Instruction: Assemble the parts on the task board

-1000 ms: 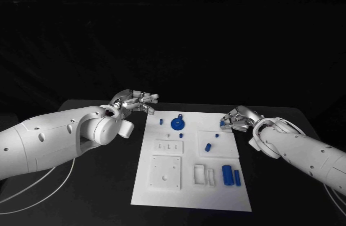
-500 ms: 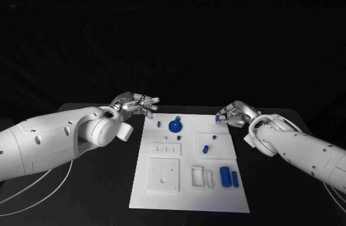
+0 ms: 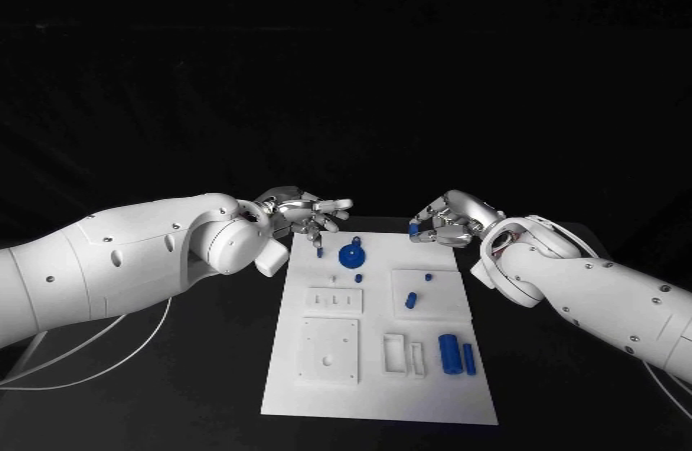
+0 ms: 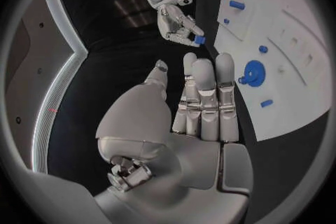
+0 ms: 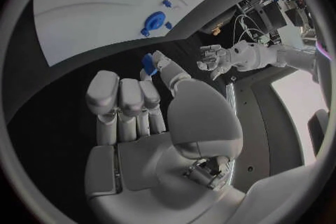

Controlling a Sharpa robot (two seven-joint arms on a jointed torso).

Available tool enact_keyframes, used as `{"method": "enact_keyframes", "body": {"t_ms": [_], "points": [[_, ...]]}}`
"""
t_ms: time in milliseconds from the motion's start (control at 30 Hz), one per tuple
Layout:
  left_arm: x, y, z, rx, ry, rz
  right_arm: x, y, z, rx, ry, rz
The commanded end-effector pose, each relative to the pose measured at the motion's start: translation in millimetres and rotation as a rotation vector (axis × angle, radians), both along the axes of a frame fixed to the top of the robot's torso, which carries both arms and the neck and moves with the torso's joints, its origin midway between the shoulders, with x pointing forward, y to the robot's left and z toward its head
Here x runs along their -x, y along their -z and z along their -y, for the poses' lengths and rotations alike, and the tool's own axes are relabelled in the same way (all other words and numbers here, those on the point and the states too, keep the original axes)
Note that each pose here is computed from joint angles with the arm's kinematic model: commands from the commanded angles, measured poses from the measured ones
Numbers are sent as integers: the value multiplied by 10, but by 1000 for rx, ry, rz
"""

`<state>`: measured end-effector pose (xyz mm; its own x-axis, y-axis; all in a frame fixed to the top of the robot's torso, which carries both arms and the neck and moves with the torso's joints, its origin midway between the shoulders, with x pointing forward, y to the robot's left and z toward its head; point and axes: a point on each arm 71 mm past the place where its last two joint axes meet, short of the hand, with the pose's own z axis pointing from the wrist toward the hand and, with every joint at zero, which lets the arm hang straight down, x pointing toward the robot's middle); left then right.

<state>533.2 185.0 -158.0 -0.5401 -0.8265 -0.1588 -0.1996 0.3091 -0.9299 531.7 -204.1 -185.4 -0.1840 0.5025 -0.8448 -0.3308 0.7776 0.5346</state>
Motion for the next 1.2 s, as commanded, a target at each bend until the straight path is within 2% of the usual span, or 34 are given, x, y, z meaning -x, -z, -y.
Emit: {"method": "enact_keyframes", "body": {"t_ms": [33, 267, 500, 733, 1200], "points": [[-19, 41, 44, -64, 2, -58, 27, -8, -127, 71, 7, -2], [-66, 82, 176, -124, -21, -99, 79, -58, -411, 86, -25, 25], [-86, 112, 281, -222, -45, -105, 113, -91, -581, 84, -51, 33], [-85, 136, 334, -256, -64, -129, 132, -101, -687, 80, -71, 31], [-78, 147, 423, -257, -54, -139, 171, -102, -862, 78, -112, 20]]}}
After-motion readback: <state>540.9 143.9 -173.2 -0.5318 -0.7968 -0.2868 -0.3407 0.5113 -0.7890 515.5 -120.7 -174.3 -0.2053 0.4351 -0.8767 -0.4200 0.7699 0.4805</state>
